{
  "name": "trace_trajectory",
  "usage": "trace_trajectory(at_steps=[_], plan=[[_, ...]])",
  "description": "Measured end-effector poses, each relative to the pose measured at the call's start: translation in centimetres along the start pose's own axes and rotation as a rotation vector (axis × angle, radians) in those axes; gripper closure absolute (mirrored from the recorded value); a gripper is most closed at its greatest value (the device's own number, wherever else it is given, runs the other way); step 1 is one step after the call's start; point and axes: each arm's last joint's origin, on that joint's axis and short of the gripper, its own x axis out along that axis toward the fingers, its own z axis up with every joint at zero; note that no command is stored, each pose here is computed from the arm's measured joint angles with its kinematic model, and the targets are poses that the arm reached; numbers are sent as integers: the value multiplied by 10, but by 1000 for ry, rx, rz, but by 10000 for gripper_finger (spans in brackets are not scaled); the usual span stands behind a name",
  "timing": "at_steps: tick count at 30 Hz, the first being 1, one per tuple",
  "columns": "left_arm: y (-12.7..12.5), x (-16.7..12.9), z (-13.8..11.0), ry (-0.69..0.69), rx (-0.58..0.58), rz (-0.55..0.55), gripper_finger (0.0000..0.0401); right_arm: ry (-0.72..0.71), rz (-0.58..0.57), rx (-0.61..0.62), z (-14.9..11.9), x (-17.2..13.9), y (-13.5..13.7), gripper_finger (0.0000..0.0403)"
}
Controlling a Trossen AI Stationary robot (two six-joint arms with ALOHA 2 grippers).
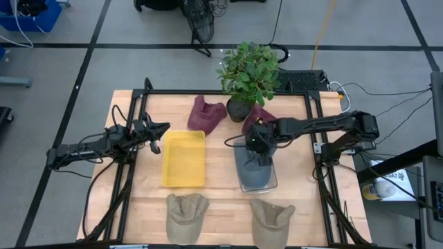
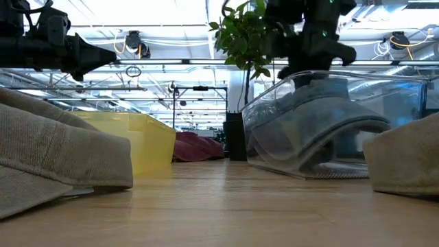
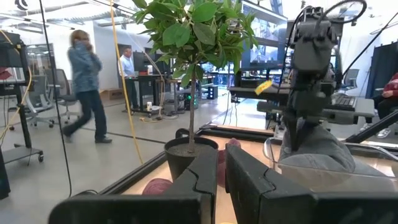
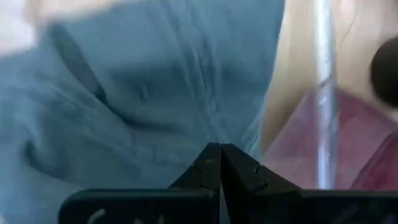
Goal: Pick & Place hat
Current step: Put the blue cap into the transparent bin
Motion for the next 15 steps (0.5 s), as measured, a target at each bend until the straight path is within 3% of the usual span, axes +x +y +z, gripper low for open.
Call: trace_trajectory(at_steps=[7, 15], plan=[[0, 0, 0, 0, 0, 0, 364, 111, -36, 107, -13, 4, -2, 403], [0, 0, 0, 0, -2, 0, 364, 103, -43, 94, -12, 4, -2, 403]])
